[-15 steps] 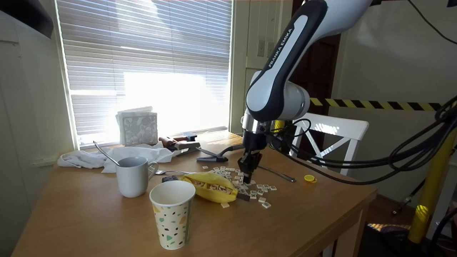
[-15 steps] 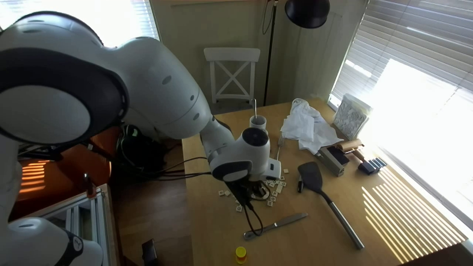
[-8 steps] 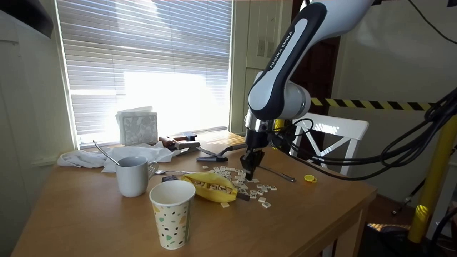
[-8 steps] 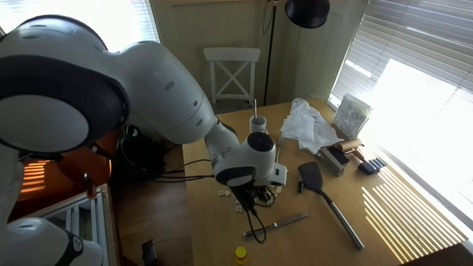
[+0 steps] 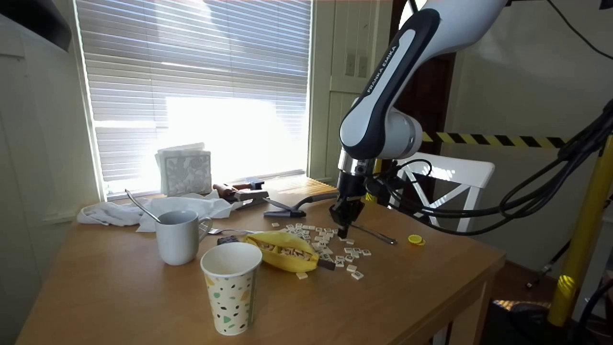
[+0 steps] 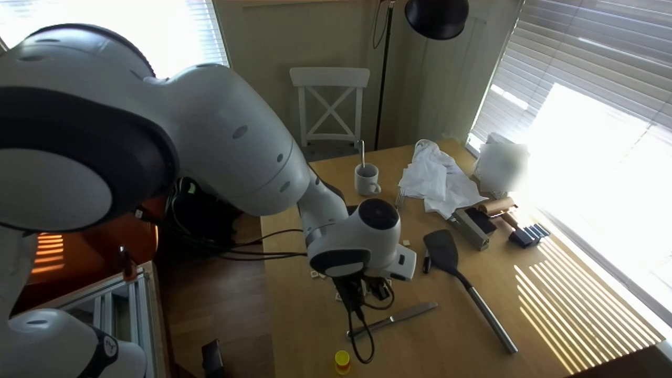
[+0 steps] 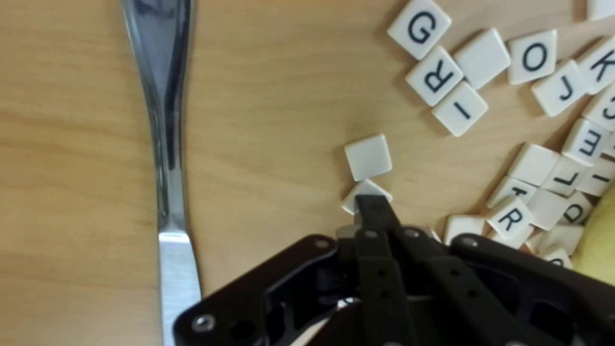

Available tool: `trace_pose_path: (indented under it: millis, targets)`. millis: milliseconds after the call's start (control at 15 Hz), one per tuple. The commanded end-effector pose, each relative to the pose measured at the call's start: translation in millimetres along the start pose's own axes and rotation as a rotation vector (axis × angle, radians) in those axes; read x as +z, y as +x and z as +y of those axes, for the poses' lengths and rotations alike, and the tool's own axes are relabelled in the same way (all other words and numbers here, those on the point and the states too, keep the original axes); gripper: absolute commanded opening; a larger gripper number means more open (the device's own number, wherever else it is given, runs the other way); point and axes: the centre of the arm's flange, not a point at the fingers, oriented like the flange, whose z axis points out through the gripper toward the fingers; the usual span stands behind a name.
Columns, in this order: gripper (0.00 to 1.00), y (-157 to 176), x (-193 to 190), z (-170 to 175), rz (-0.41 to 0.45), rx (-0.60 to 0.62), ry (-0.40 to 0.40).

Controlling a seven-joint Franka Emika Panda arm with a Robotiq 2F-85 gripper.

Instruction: Move the letter 'V' to the right then put it in the banana bag.

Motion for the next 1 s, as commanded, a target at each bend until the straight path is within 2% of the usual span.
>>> trace_pose_path:
  millis: [0,400,800,933]
  targets:
    - [0.0,-13.7,22.6,19.6,-0.035,0.101,0.011]
    - [0.0,-23.6,23.6,31.4,-0.056,0.212,0.013]
    - [0.0,-43.7,18.9,52.8,-0.082,0.408,-0.034]
    - [0.0,-45.6,18.1,52.6,-0.089,0.41,-0.018]
